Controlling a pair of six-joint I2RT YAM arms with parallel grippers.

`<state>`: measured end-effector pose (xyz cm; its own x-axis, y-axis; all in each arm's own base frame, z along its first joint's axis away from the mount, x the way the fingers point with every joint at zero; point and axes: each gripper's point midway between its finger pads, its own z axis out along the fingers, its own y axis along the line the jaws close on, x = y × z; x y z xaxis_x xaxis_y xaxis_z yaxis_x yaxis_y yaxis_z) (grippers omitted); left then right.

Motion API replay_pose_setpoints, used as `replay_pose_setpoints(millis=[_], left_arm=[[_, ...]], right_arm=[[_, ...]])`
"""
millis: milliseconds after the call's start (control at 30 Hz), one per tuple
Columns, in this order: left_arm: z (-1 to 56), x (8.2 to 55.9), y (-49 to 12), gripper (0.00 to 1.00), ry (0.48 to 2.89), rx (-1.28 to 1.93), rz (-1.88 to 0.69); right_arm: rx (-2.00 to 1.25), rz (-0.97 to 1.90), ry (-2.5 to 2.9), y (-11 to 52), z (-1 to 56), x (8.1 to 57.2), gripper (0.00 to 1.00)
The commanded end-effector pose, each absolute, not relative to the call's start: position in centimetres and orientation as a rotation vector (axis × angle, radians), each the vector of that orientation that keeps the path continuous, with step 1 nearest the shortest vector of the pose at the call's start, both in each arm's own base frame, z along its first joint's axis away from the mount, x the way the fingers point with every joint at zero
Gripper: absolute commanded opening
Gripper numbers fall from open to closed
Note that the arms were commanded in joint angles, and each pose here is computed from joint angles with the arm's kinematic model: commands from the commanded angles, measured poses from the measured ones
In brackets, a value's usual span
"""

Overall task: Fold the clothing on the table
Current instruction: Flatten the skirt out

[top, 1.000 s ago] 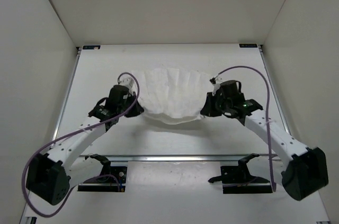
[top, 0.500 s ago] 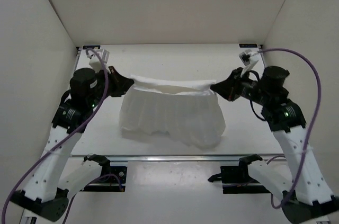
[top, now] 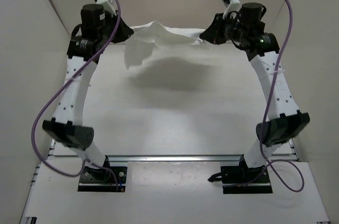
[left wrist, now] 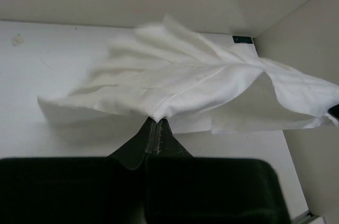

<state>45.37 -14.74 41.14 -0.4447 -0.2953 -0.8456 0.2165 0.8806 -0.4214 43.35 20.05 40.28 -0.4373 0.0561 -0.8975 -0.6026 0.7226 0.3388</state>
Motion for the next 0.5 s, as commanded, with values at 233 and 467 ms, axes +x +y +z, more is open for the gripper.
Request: replay_pose_setpoints(millis=[233, 467], left_arm=[[18.1, 34.3, -15.6, 0.0, 2.231, -0.16, -0.671], [5.1, 24.0, -16.5, 0.0, 2.551, -0.084, -0.721]], right_arm=[[-0.189, 0.803, 2.198, 16.7, 20.7, 38.5, 0.01], [-0.019, 0.748, 2.581, 15.2, 7.8, 28.5, 0.0]])
